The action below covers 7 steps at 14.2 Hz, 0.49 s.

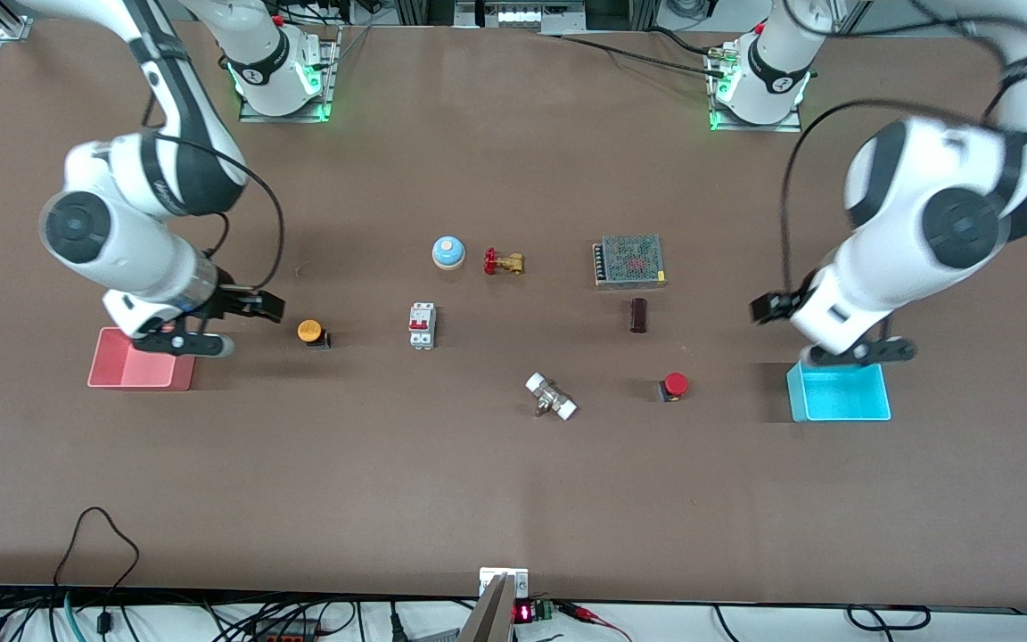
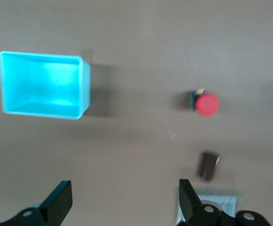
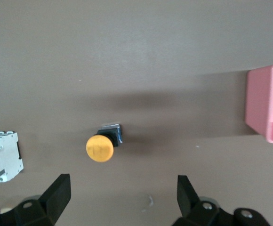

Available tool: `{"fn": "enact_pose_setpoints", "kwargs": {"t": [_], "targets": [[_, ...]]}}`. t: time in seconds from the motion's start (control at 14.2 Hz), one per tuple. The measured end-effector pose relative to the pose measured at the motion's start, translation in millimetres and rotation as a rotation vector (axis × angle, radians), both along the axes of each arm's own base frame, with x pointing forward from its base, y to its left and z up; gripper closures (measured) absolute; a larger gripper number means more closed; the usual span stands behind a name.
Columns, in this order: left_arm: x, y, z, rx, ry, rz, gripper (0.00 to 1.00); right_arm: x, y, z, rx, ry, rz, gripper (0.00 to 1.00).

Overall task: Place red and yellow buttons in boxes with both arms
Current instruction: 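Move the right gripper to the yellow button while the left gripper reaches the red button, then close the right gripper on the yellow button while the left gripper grasps the red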

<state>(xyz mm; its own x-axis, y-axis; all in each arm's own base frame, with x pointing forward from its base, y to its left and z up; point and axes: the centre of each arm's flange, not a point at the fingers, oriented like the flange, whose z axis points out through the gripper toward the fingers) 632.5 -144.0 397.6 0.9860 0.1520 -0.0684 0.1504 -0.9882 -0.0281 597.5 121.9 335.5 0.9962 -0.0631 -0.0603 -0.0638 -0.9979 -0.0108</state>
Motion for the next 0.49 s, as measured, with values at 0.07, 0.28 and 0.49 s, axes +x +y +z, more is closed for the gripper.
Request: {"fn": "enact_pose_setpoints", "kwargs": {"t": [0.07,0.28,0.49], "targets": [[9.0,-15.0,-19.3,-0.008,-0.034,0.025,0.00,-0.6,7.8,-9.9,-0.017,0.002,0.020,0.00],[22.9,-54.3,-76.5,-0.036,-0.106,0.051,0.00,-5.0,30.1,-36.5,-0.058,0.018,0.050,0.00],[20.8,-88.2,-135.8,-0.049,-0.124,0.035,0.00,-6.1,48.7,-59.2,-0.074,0.003,0.062,0.00]]}}
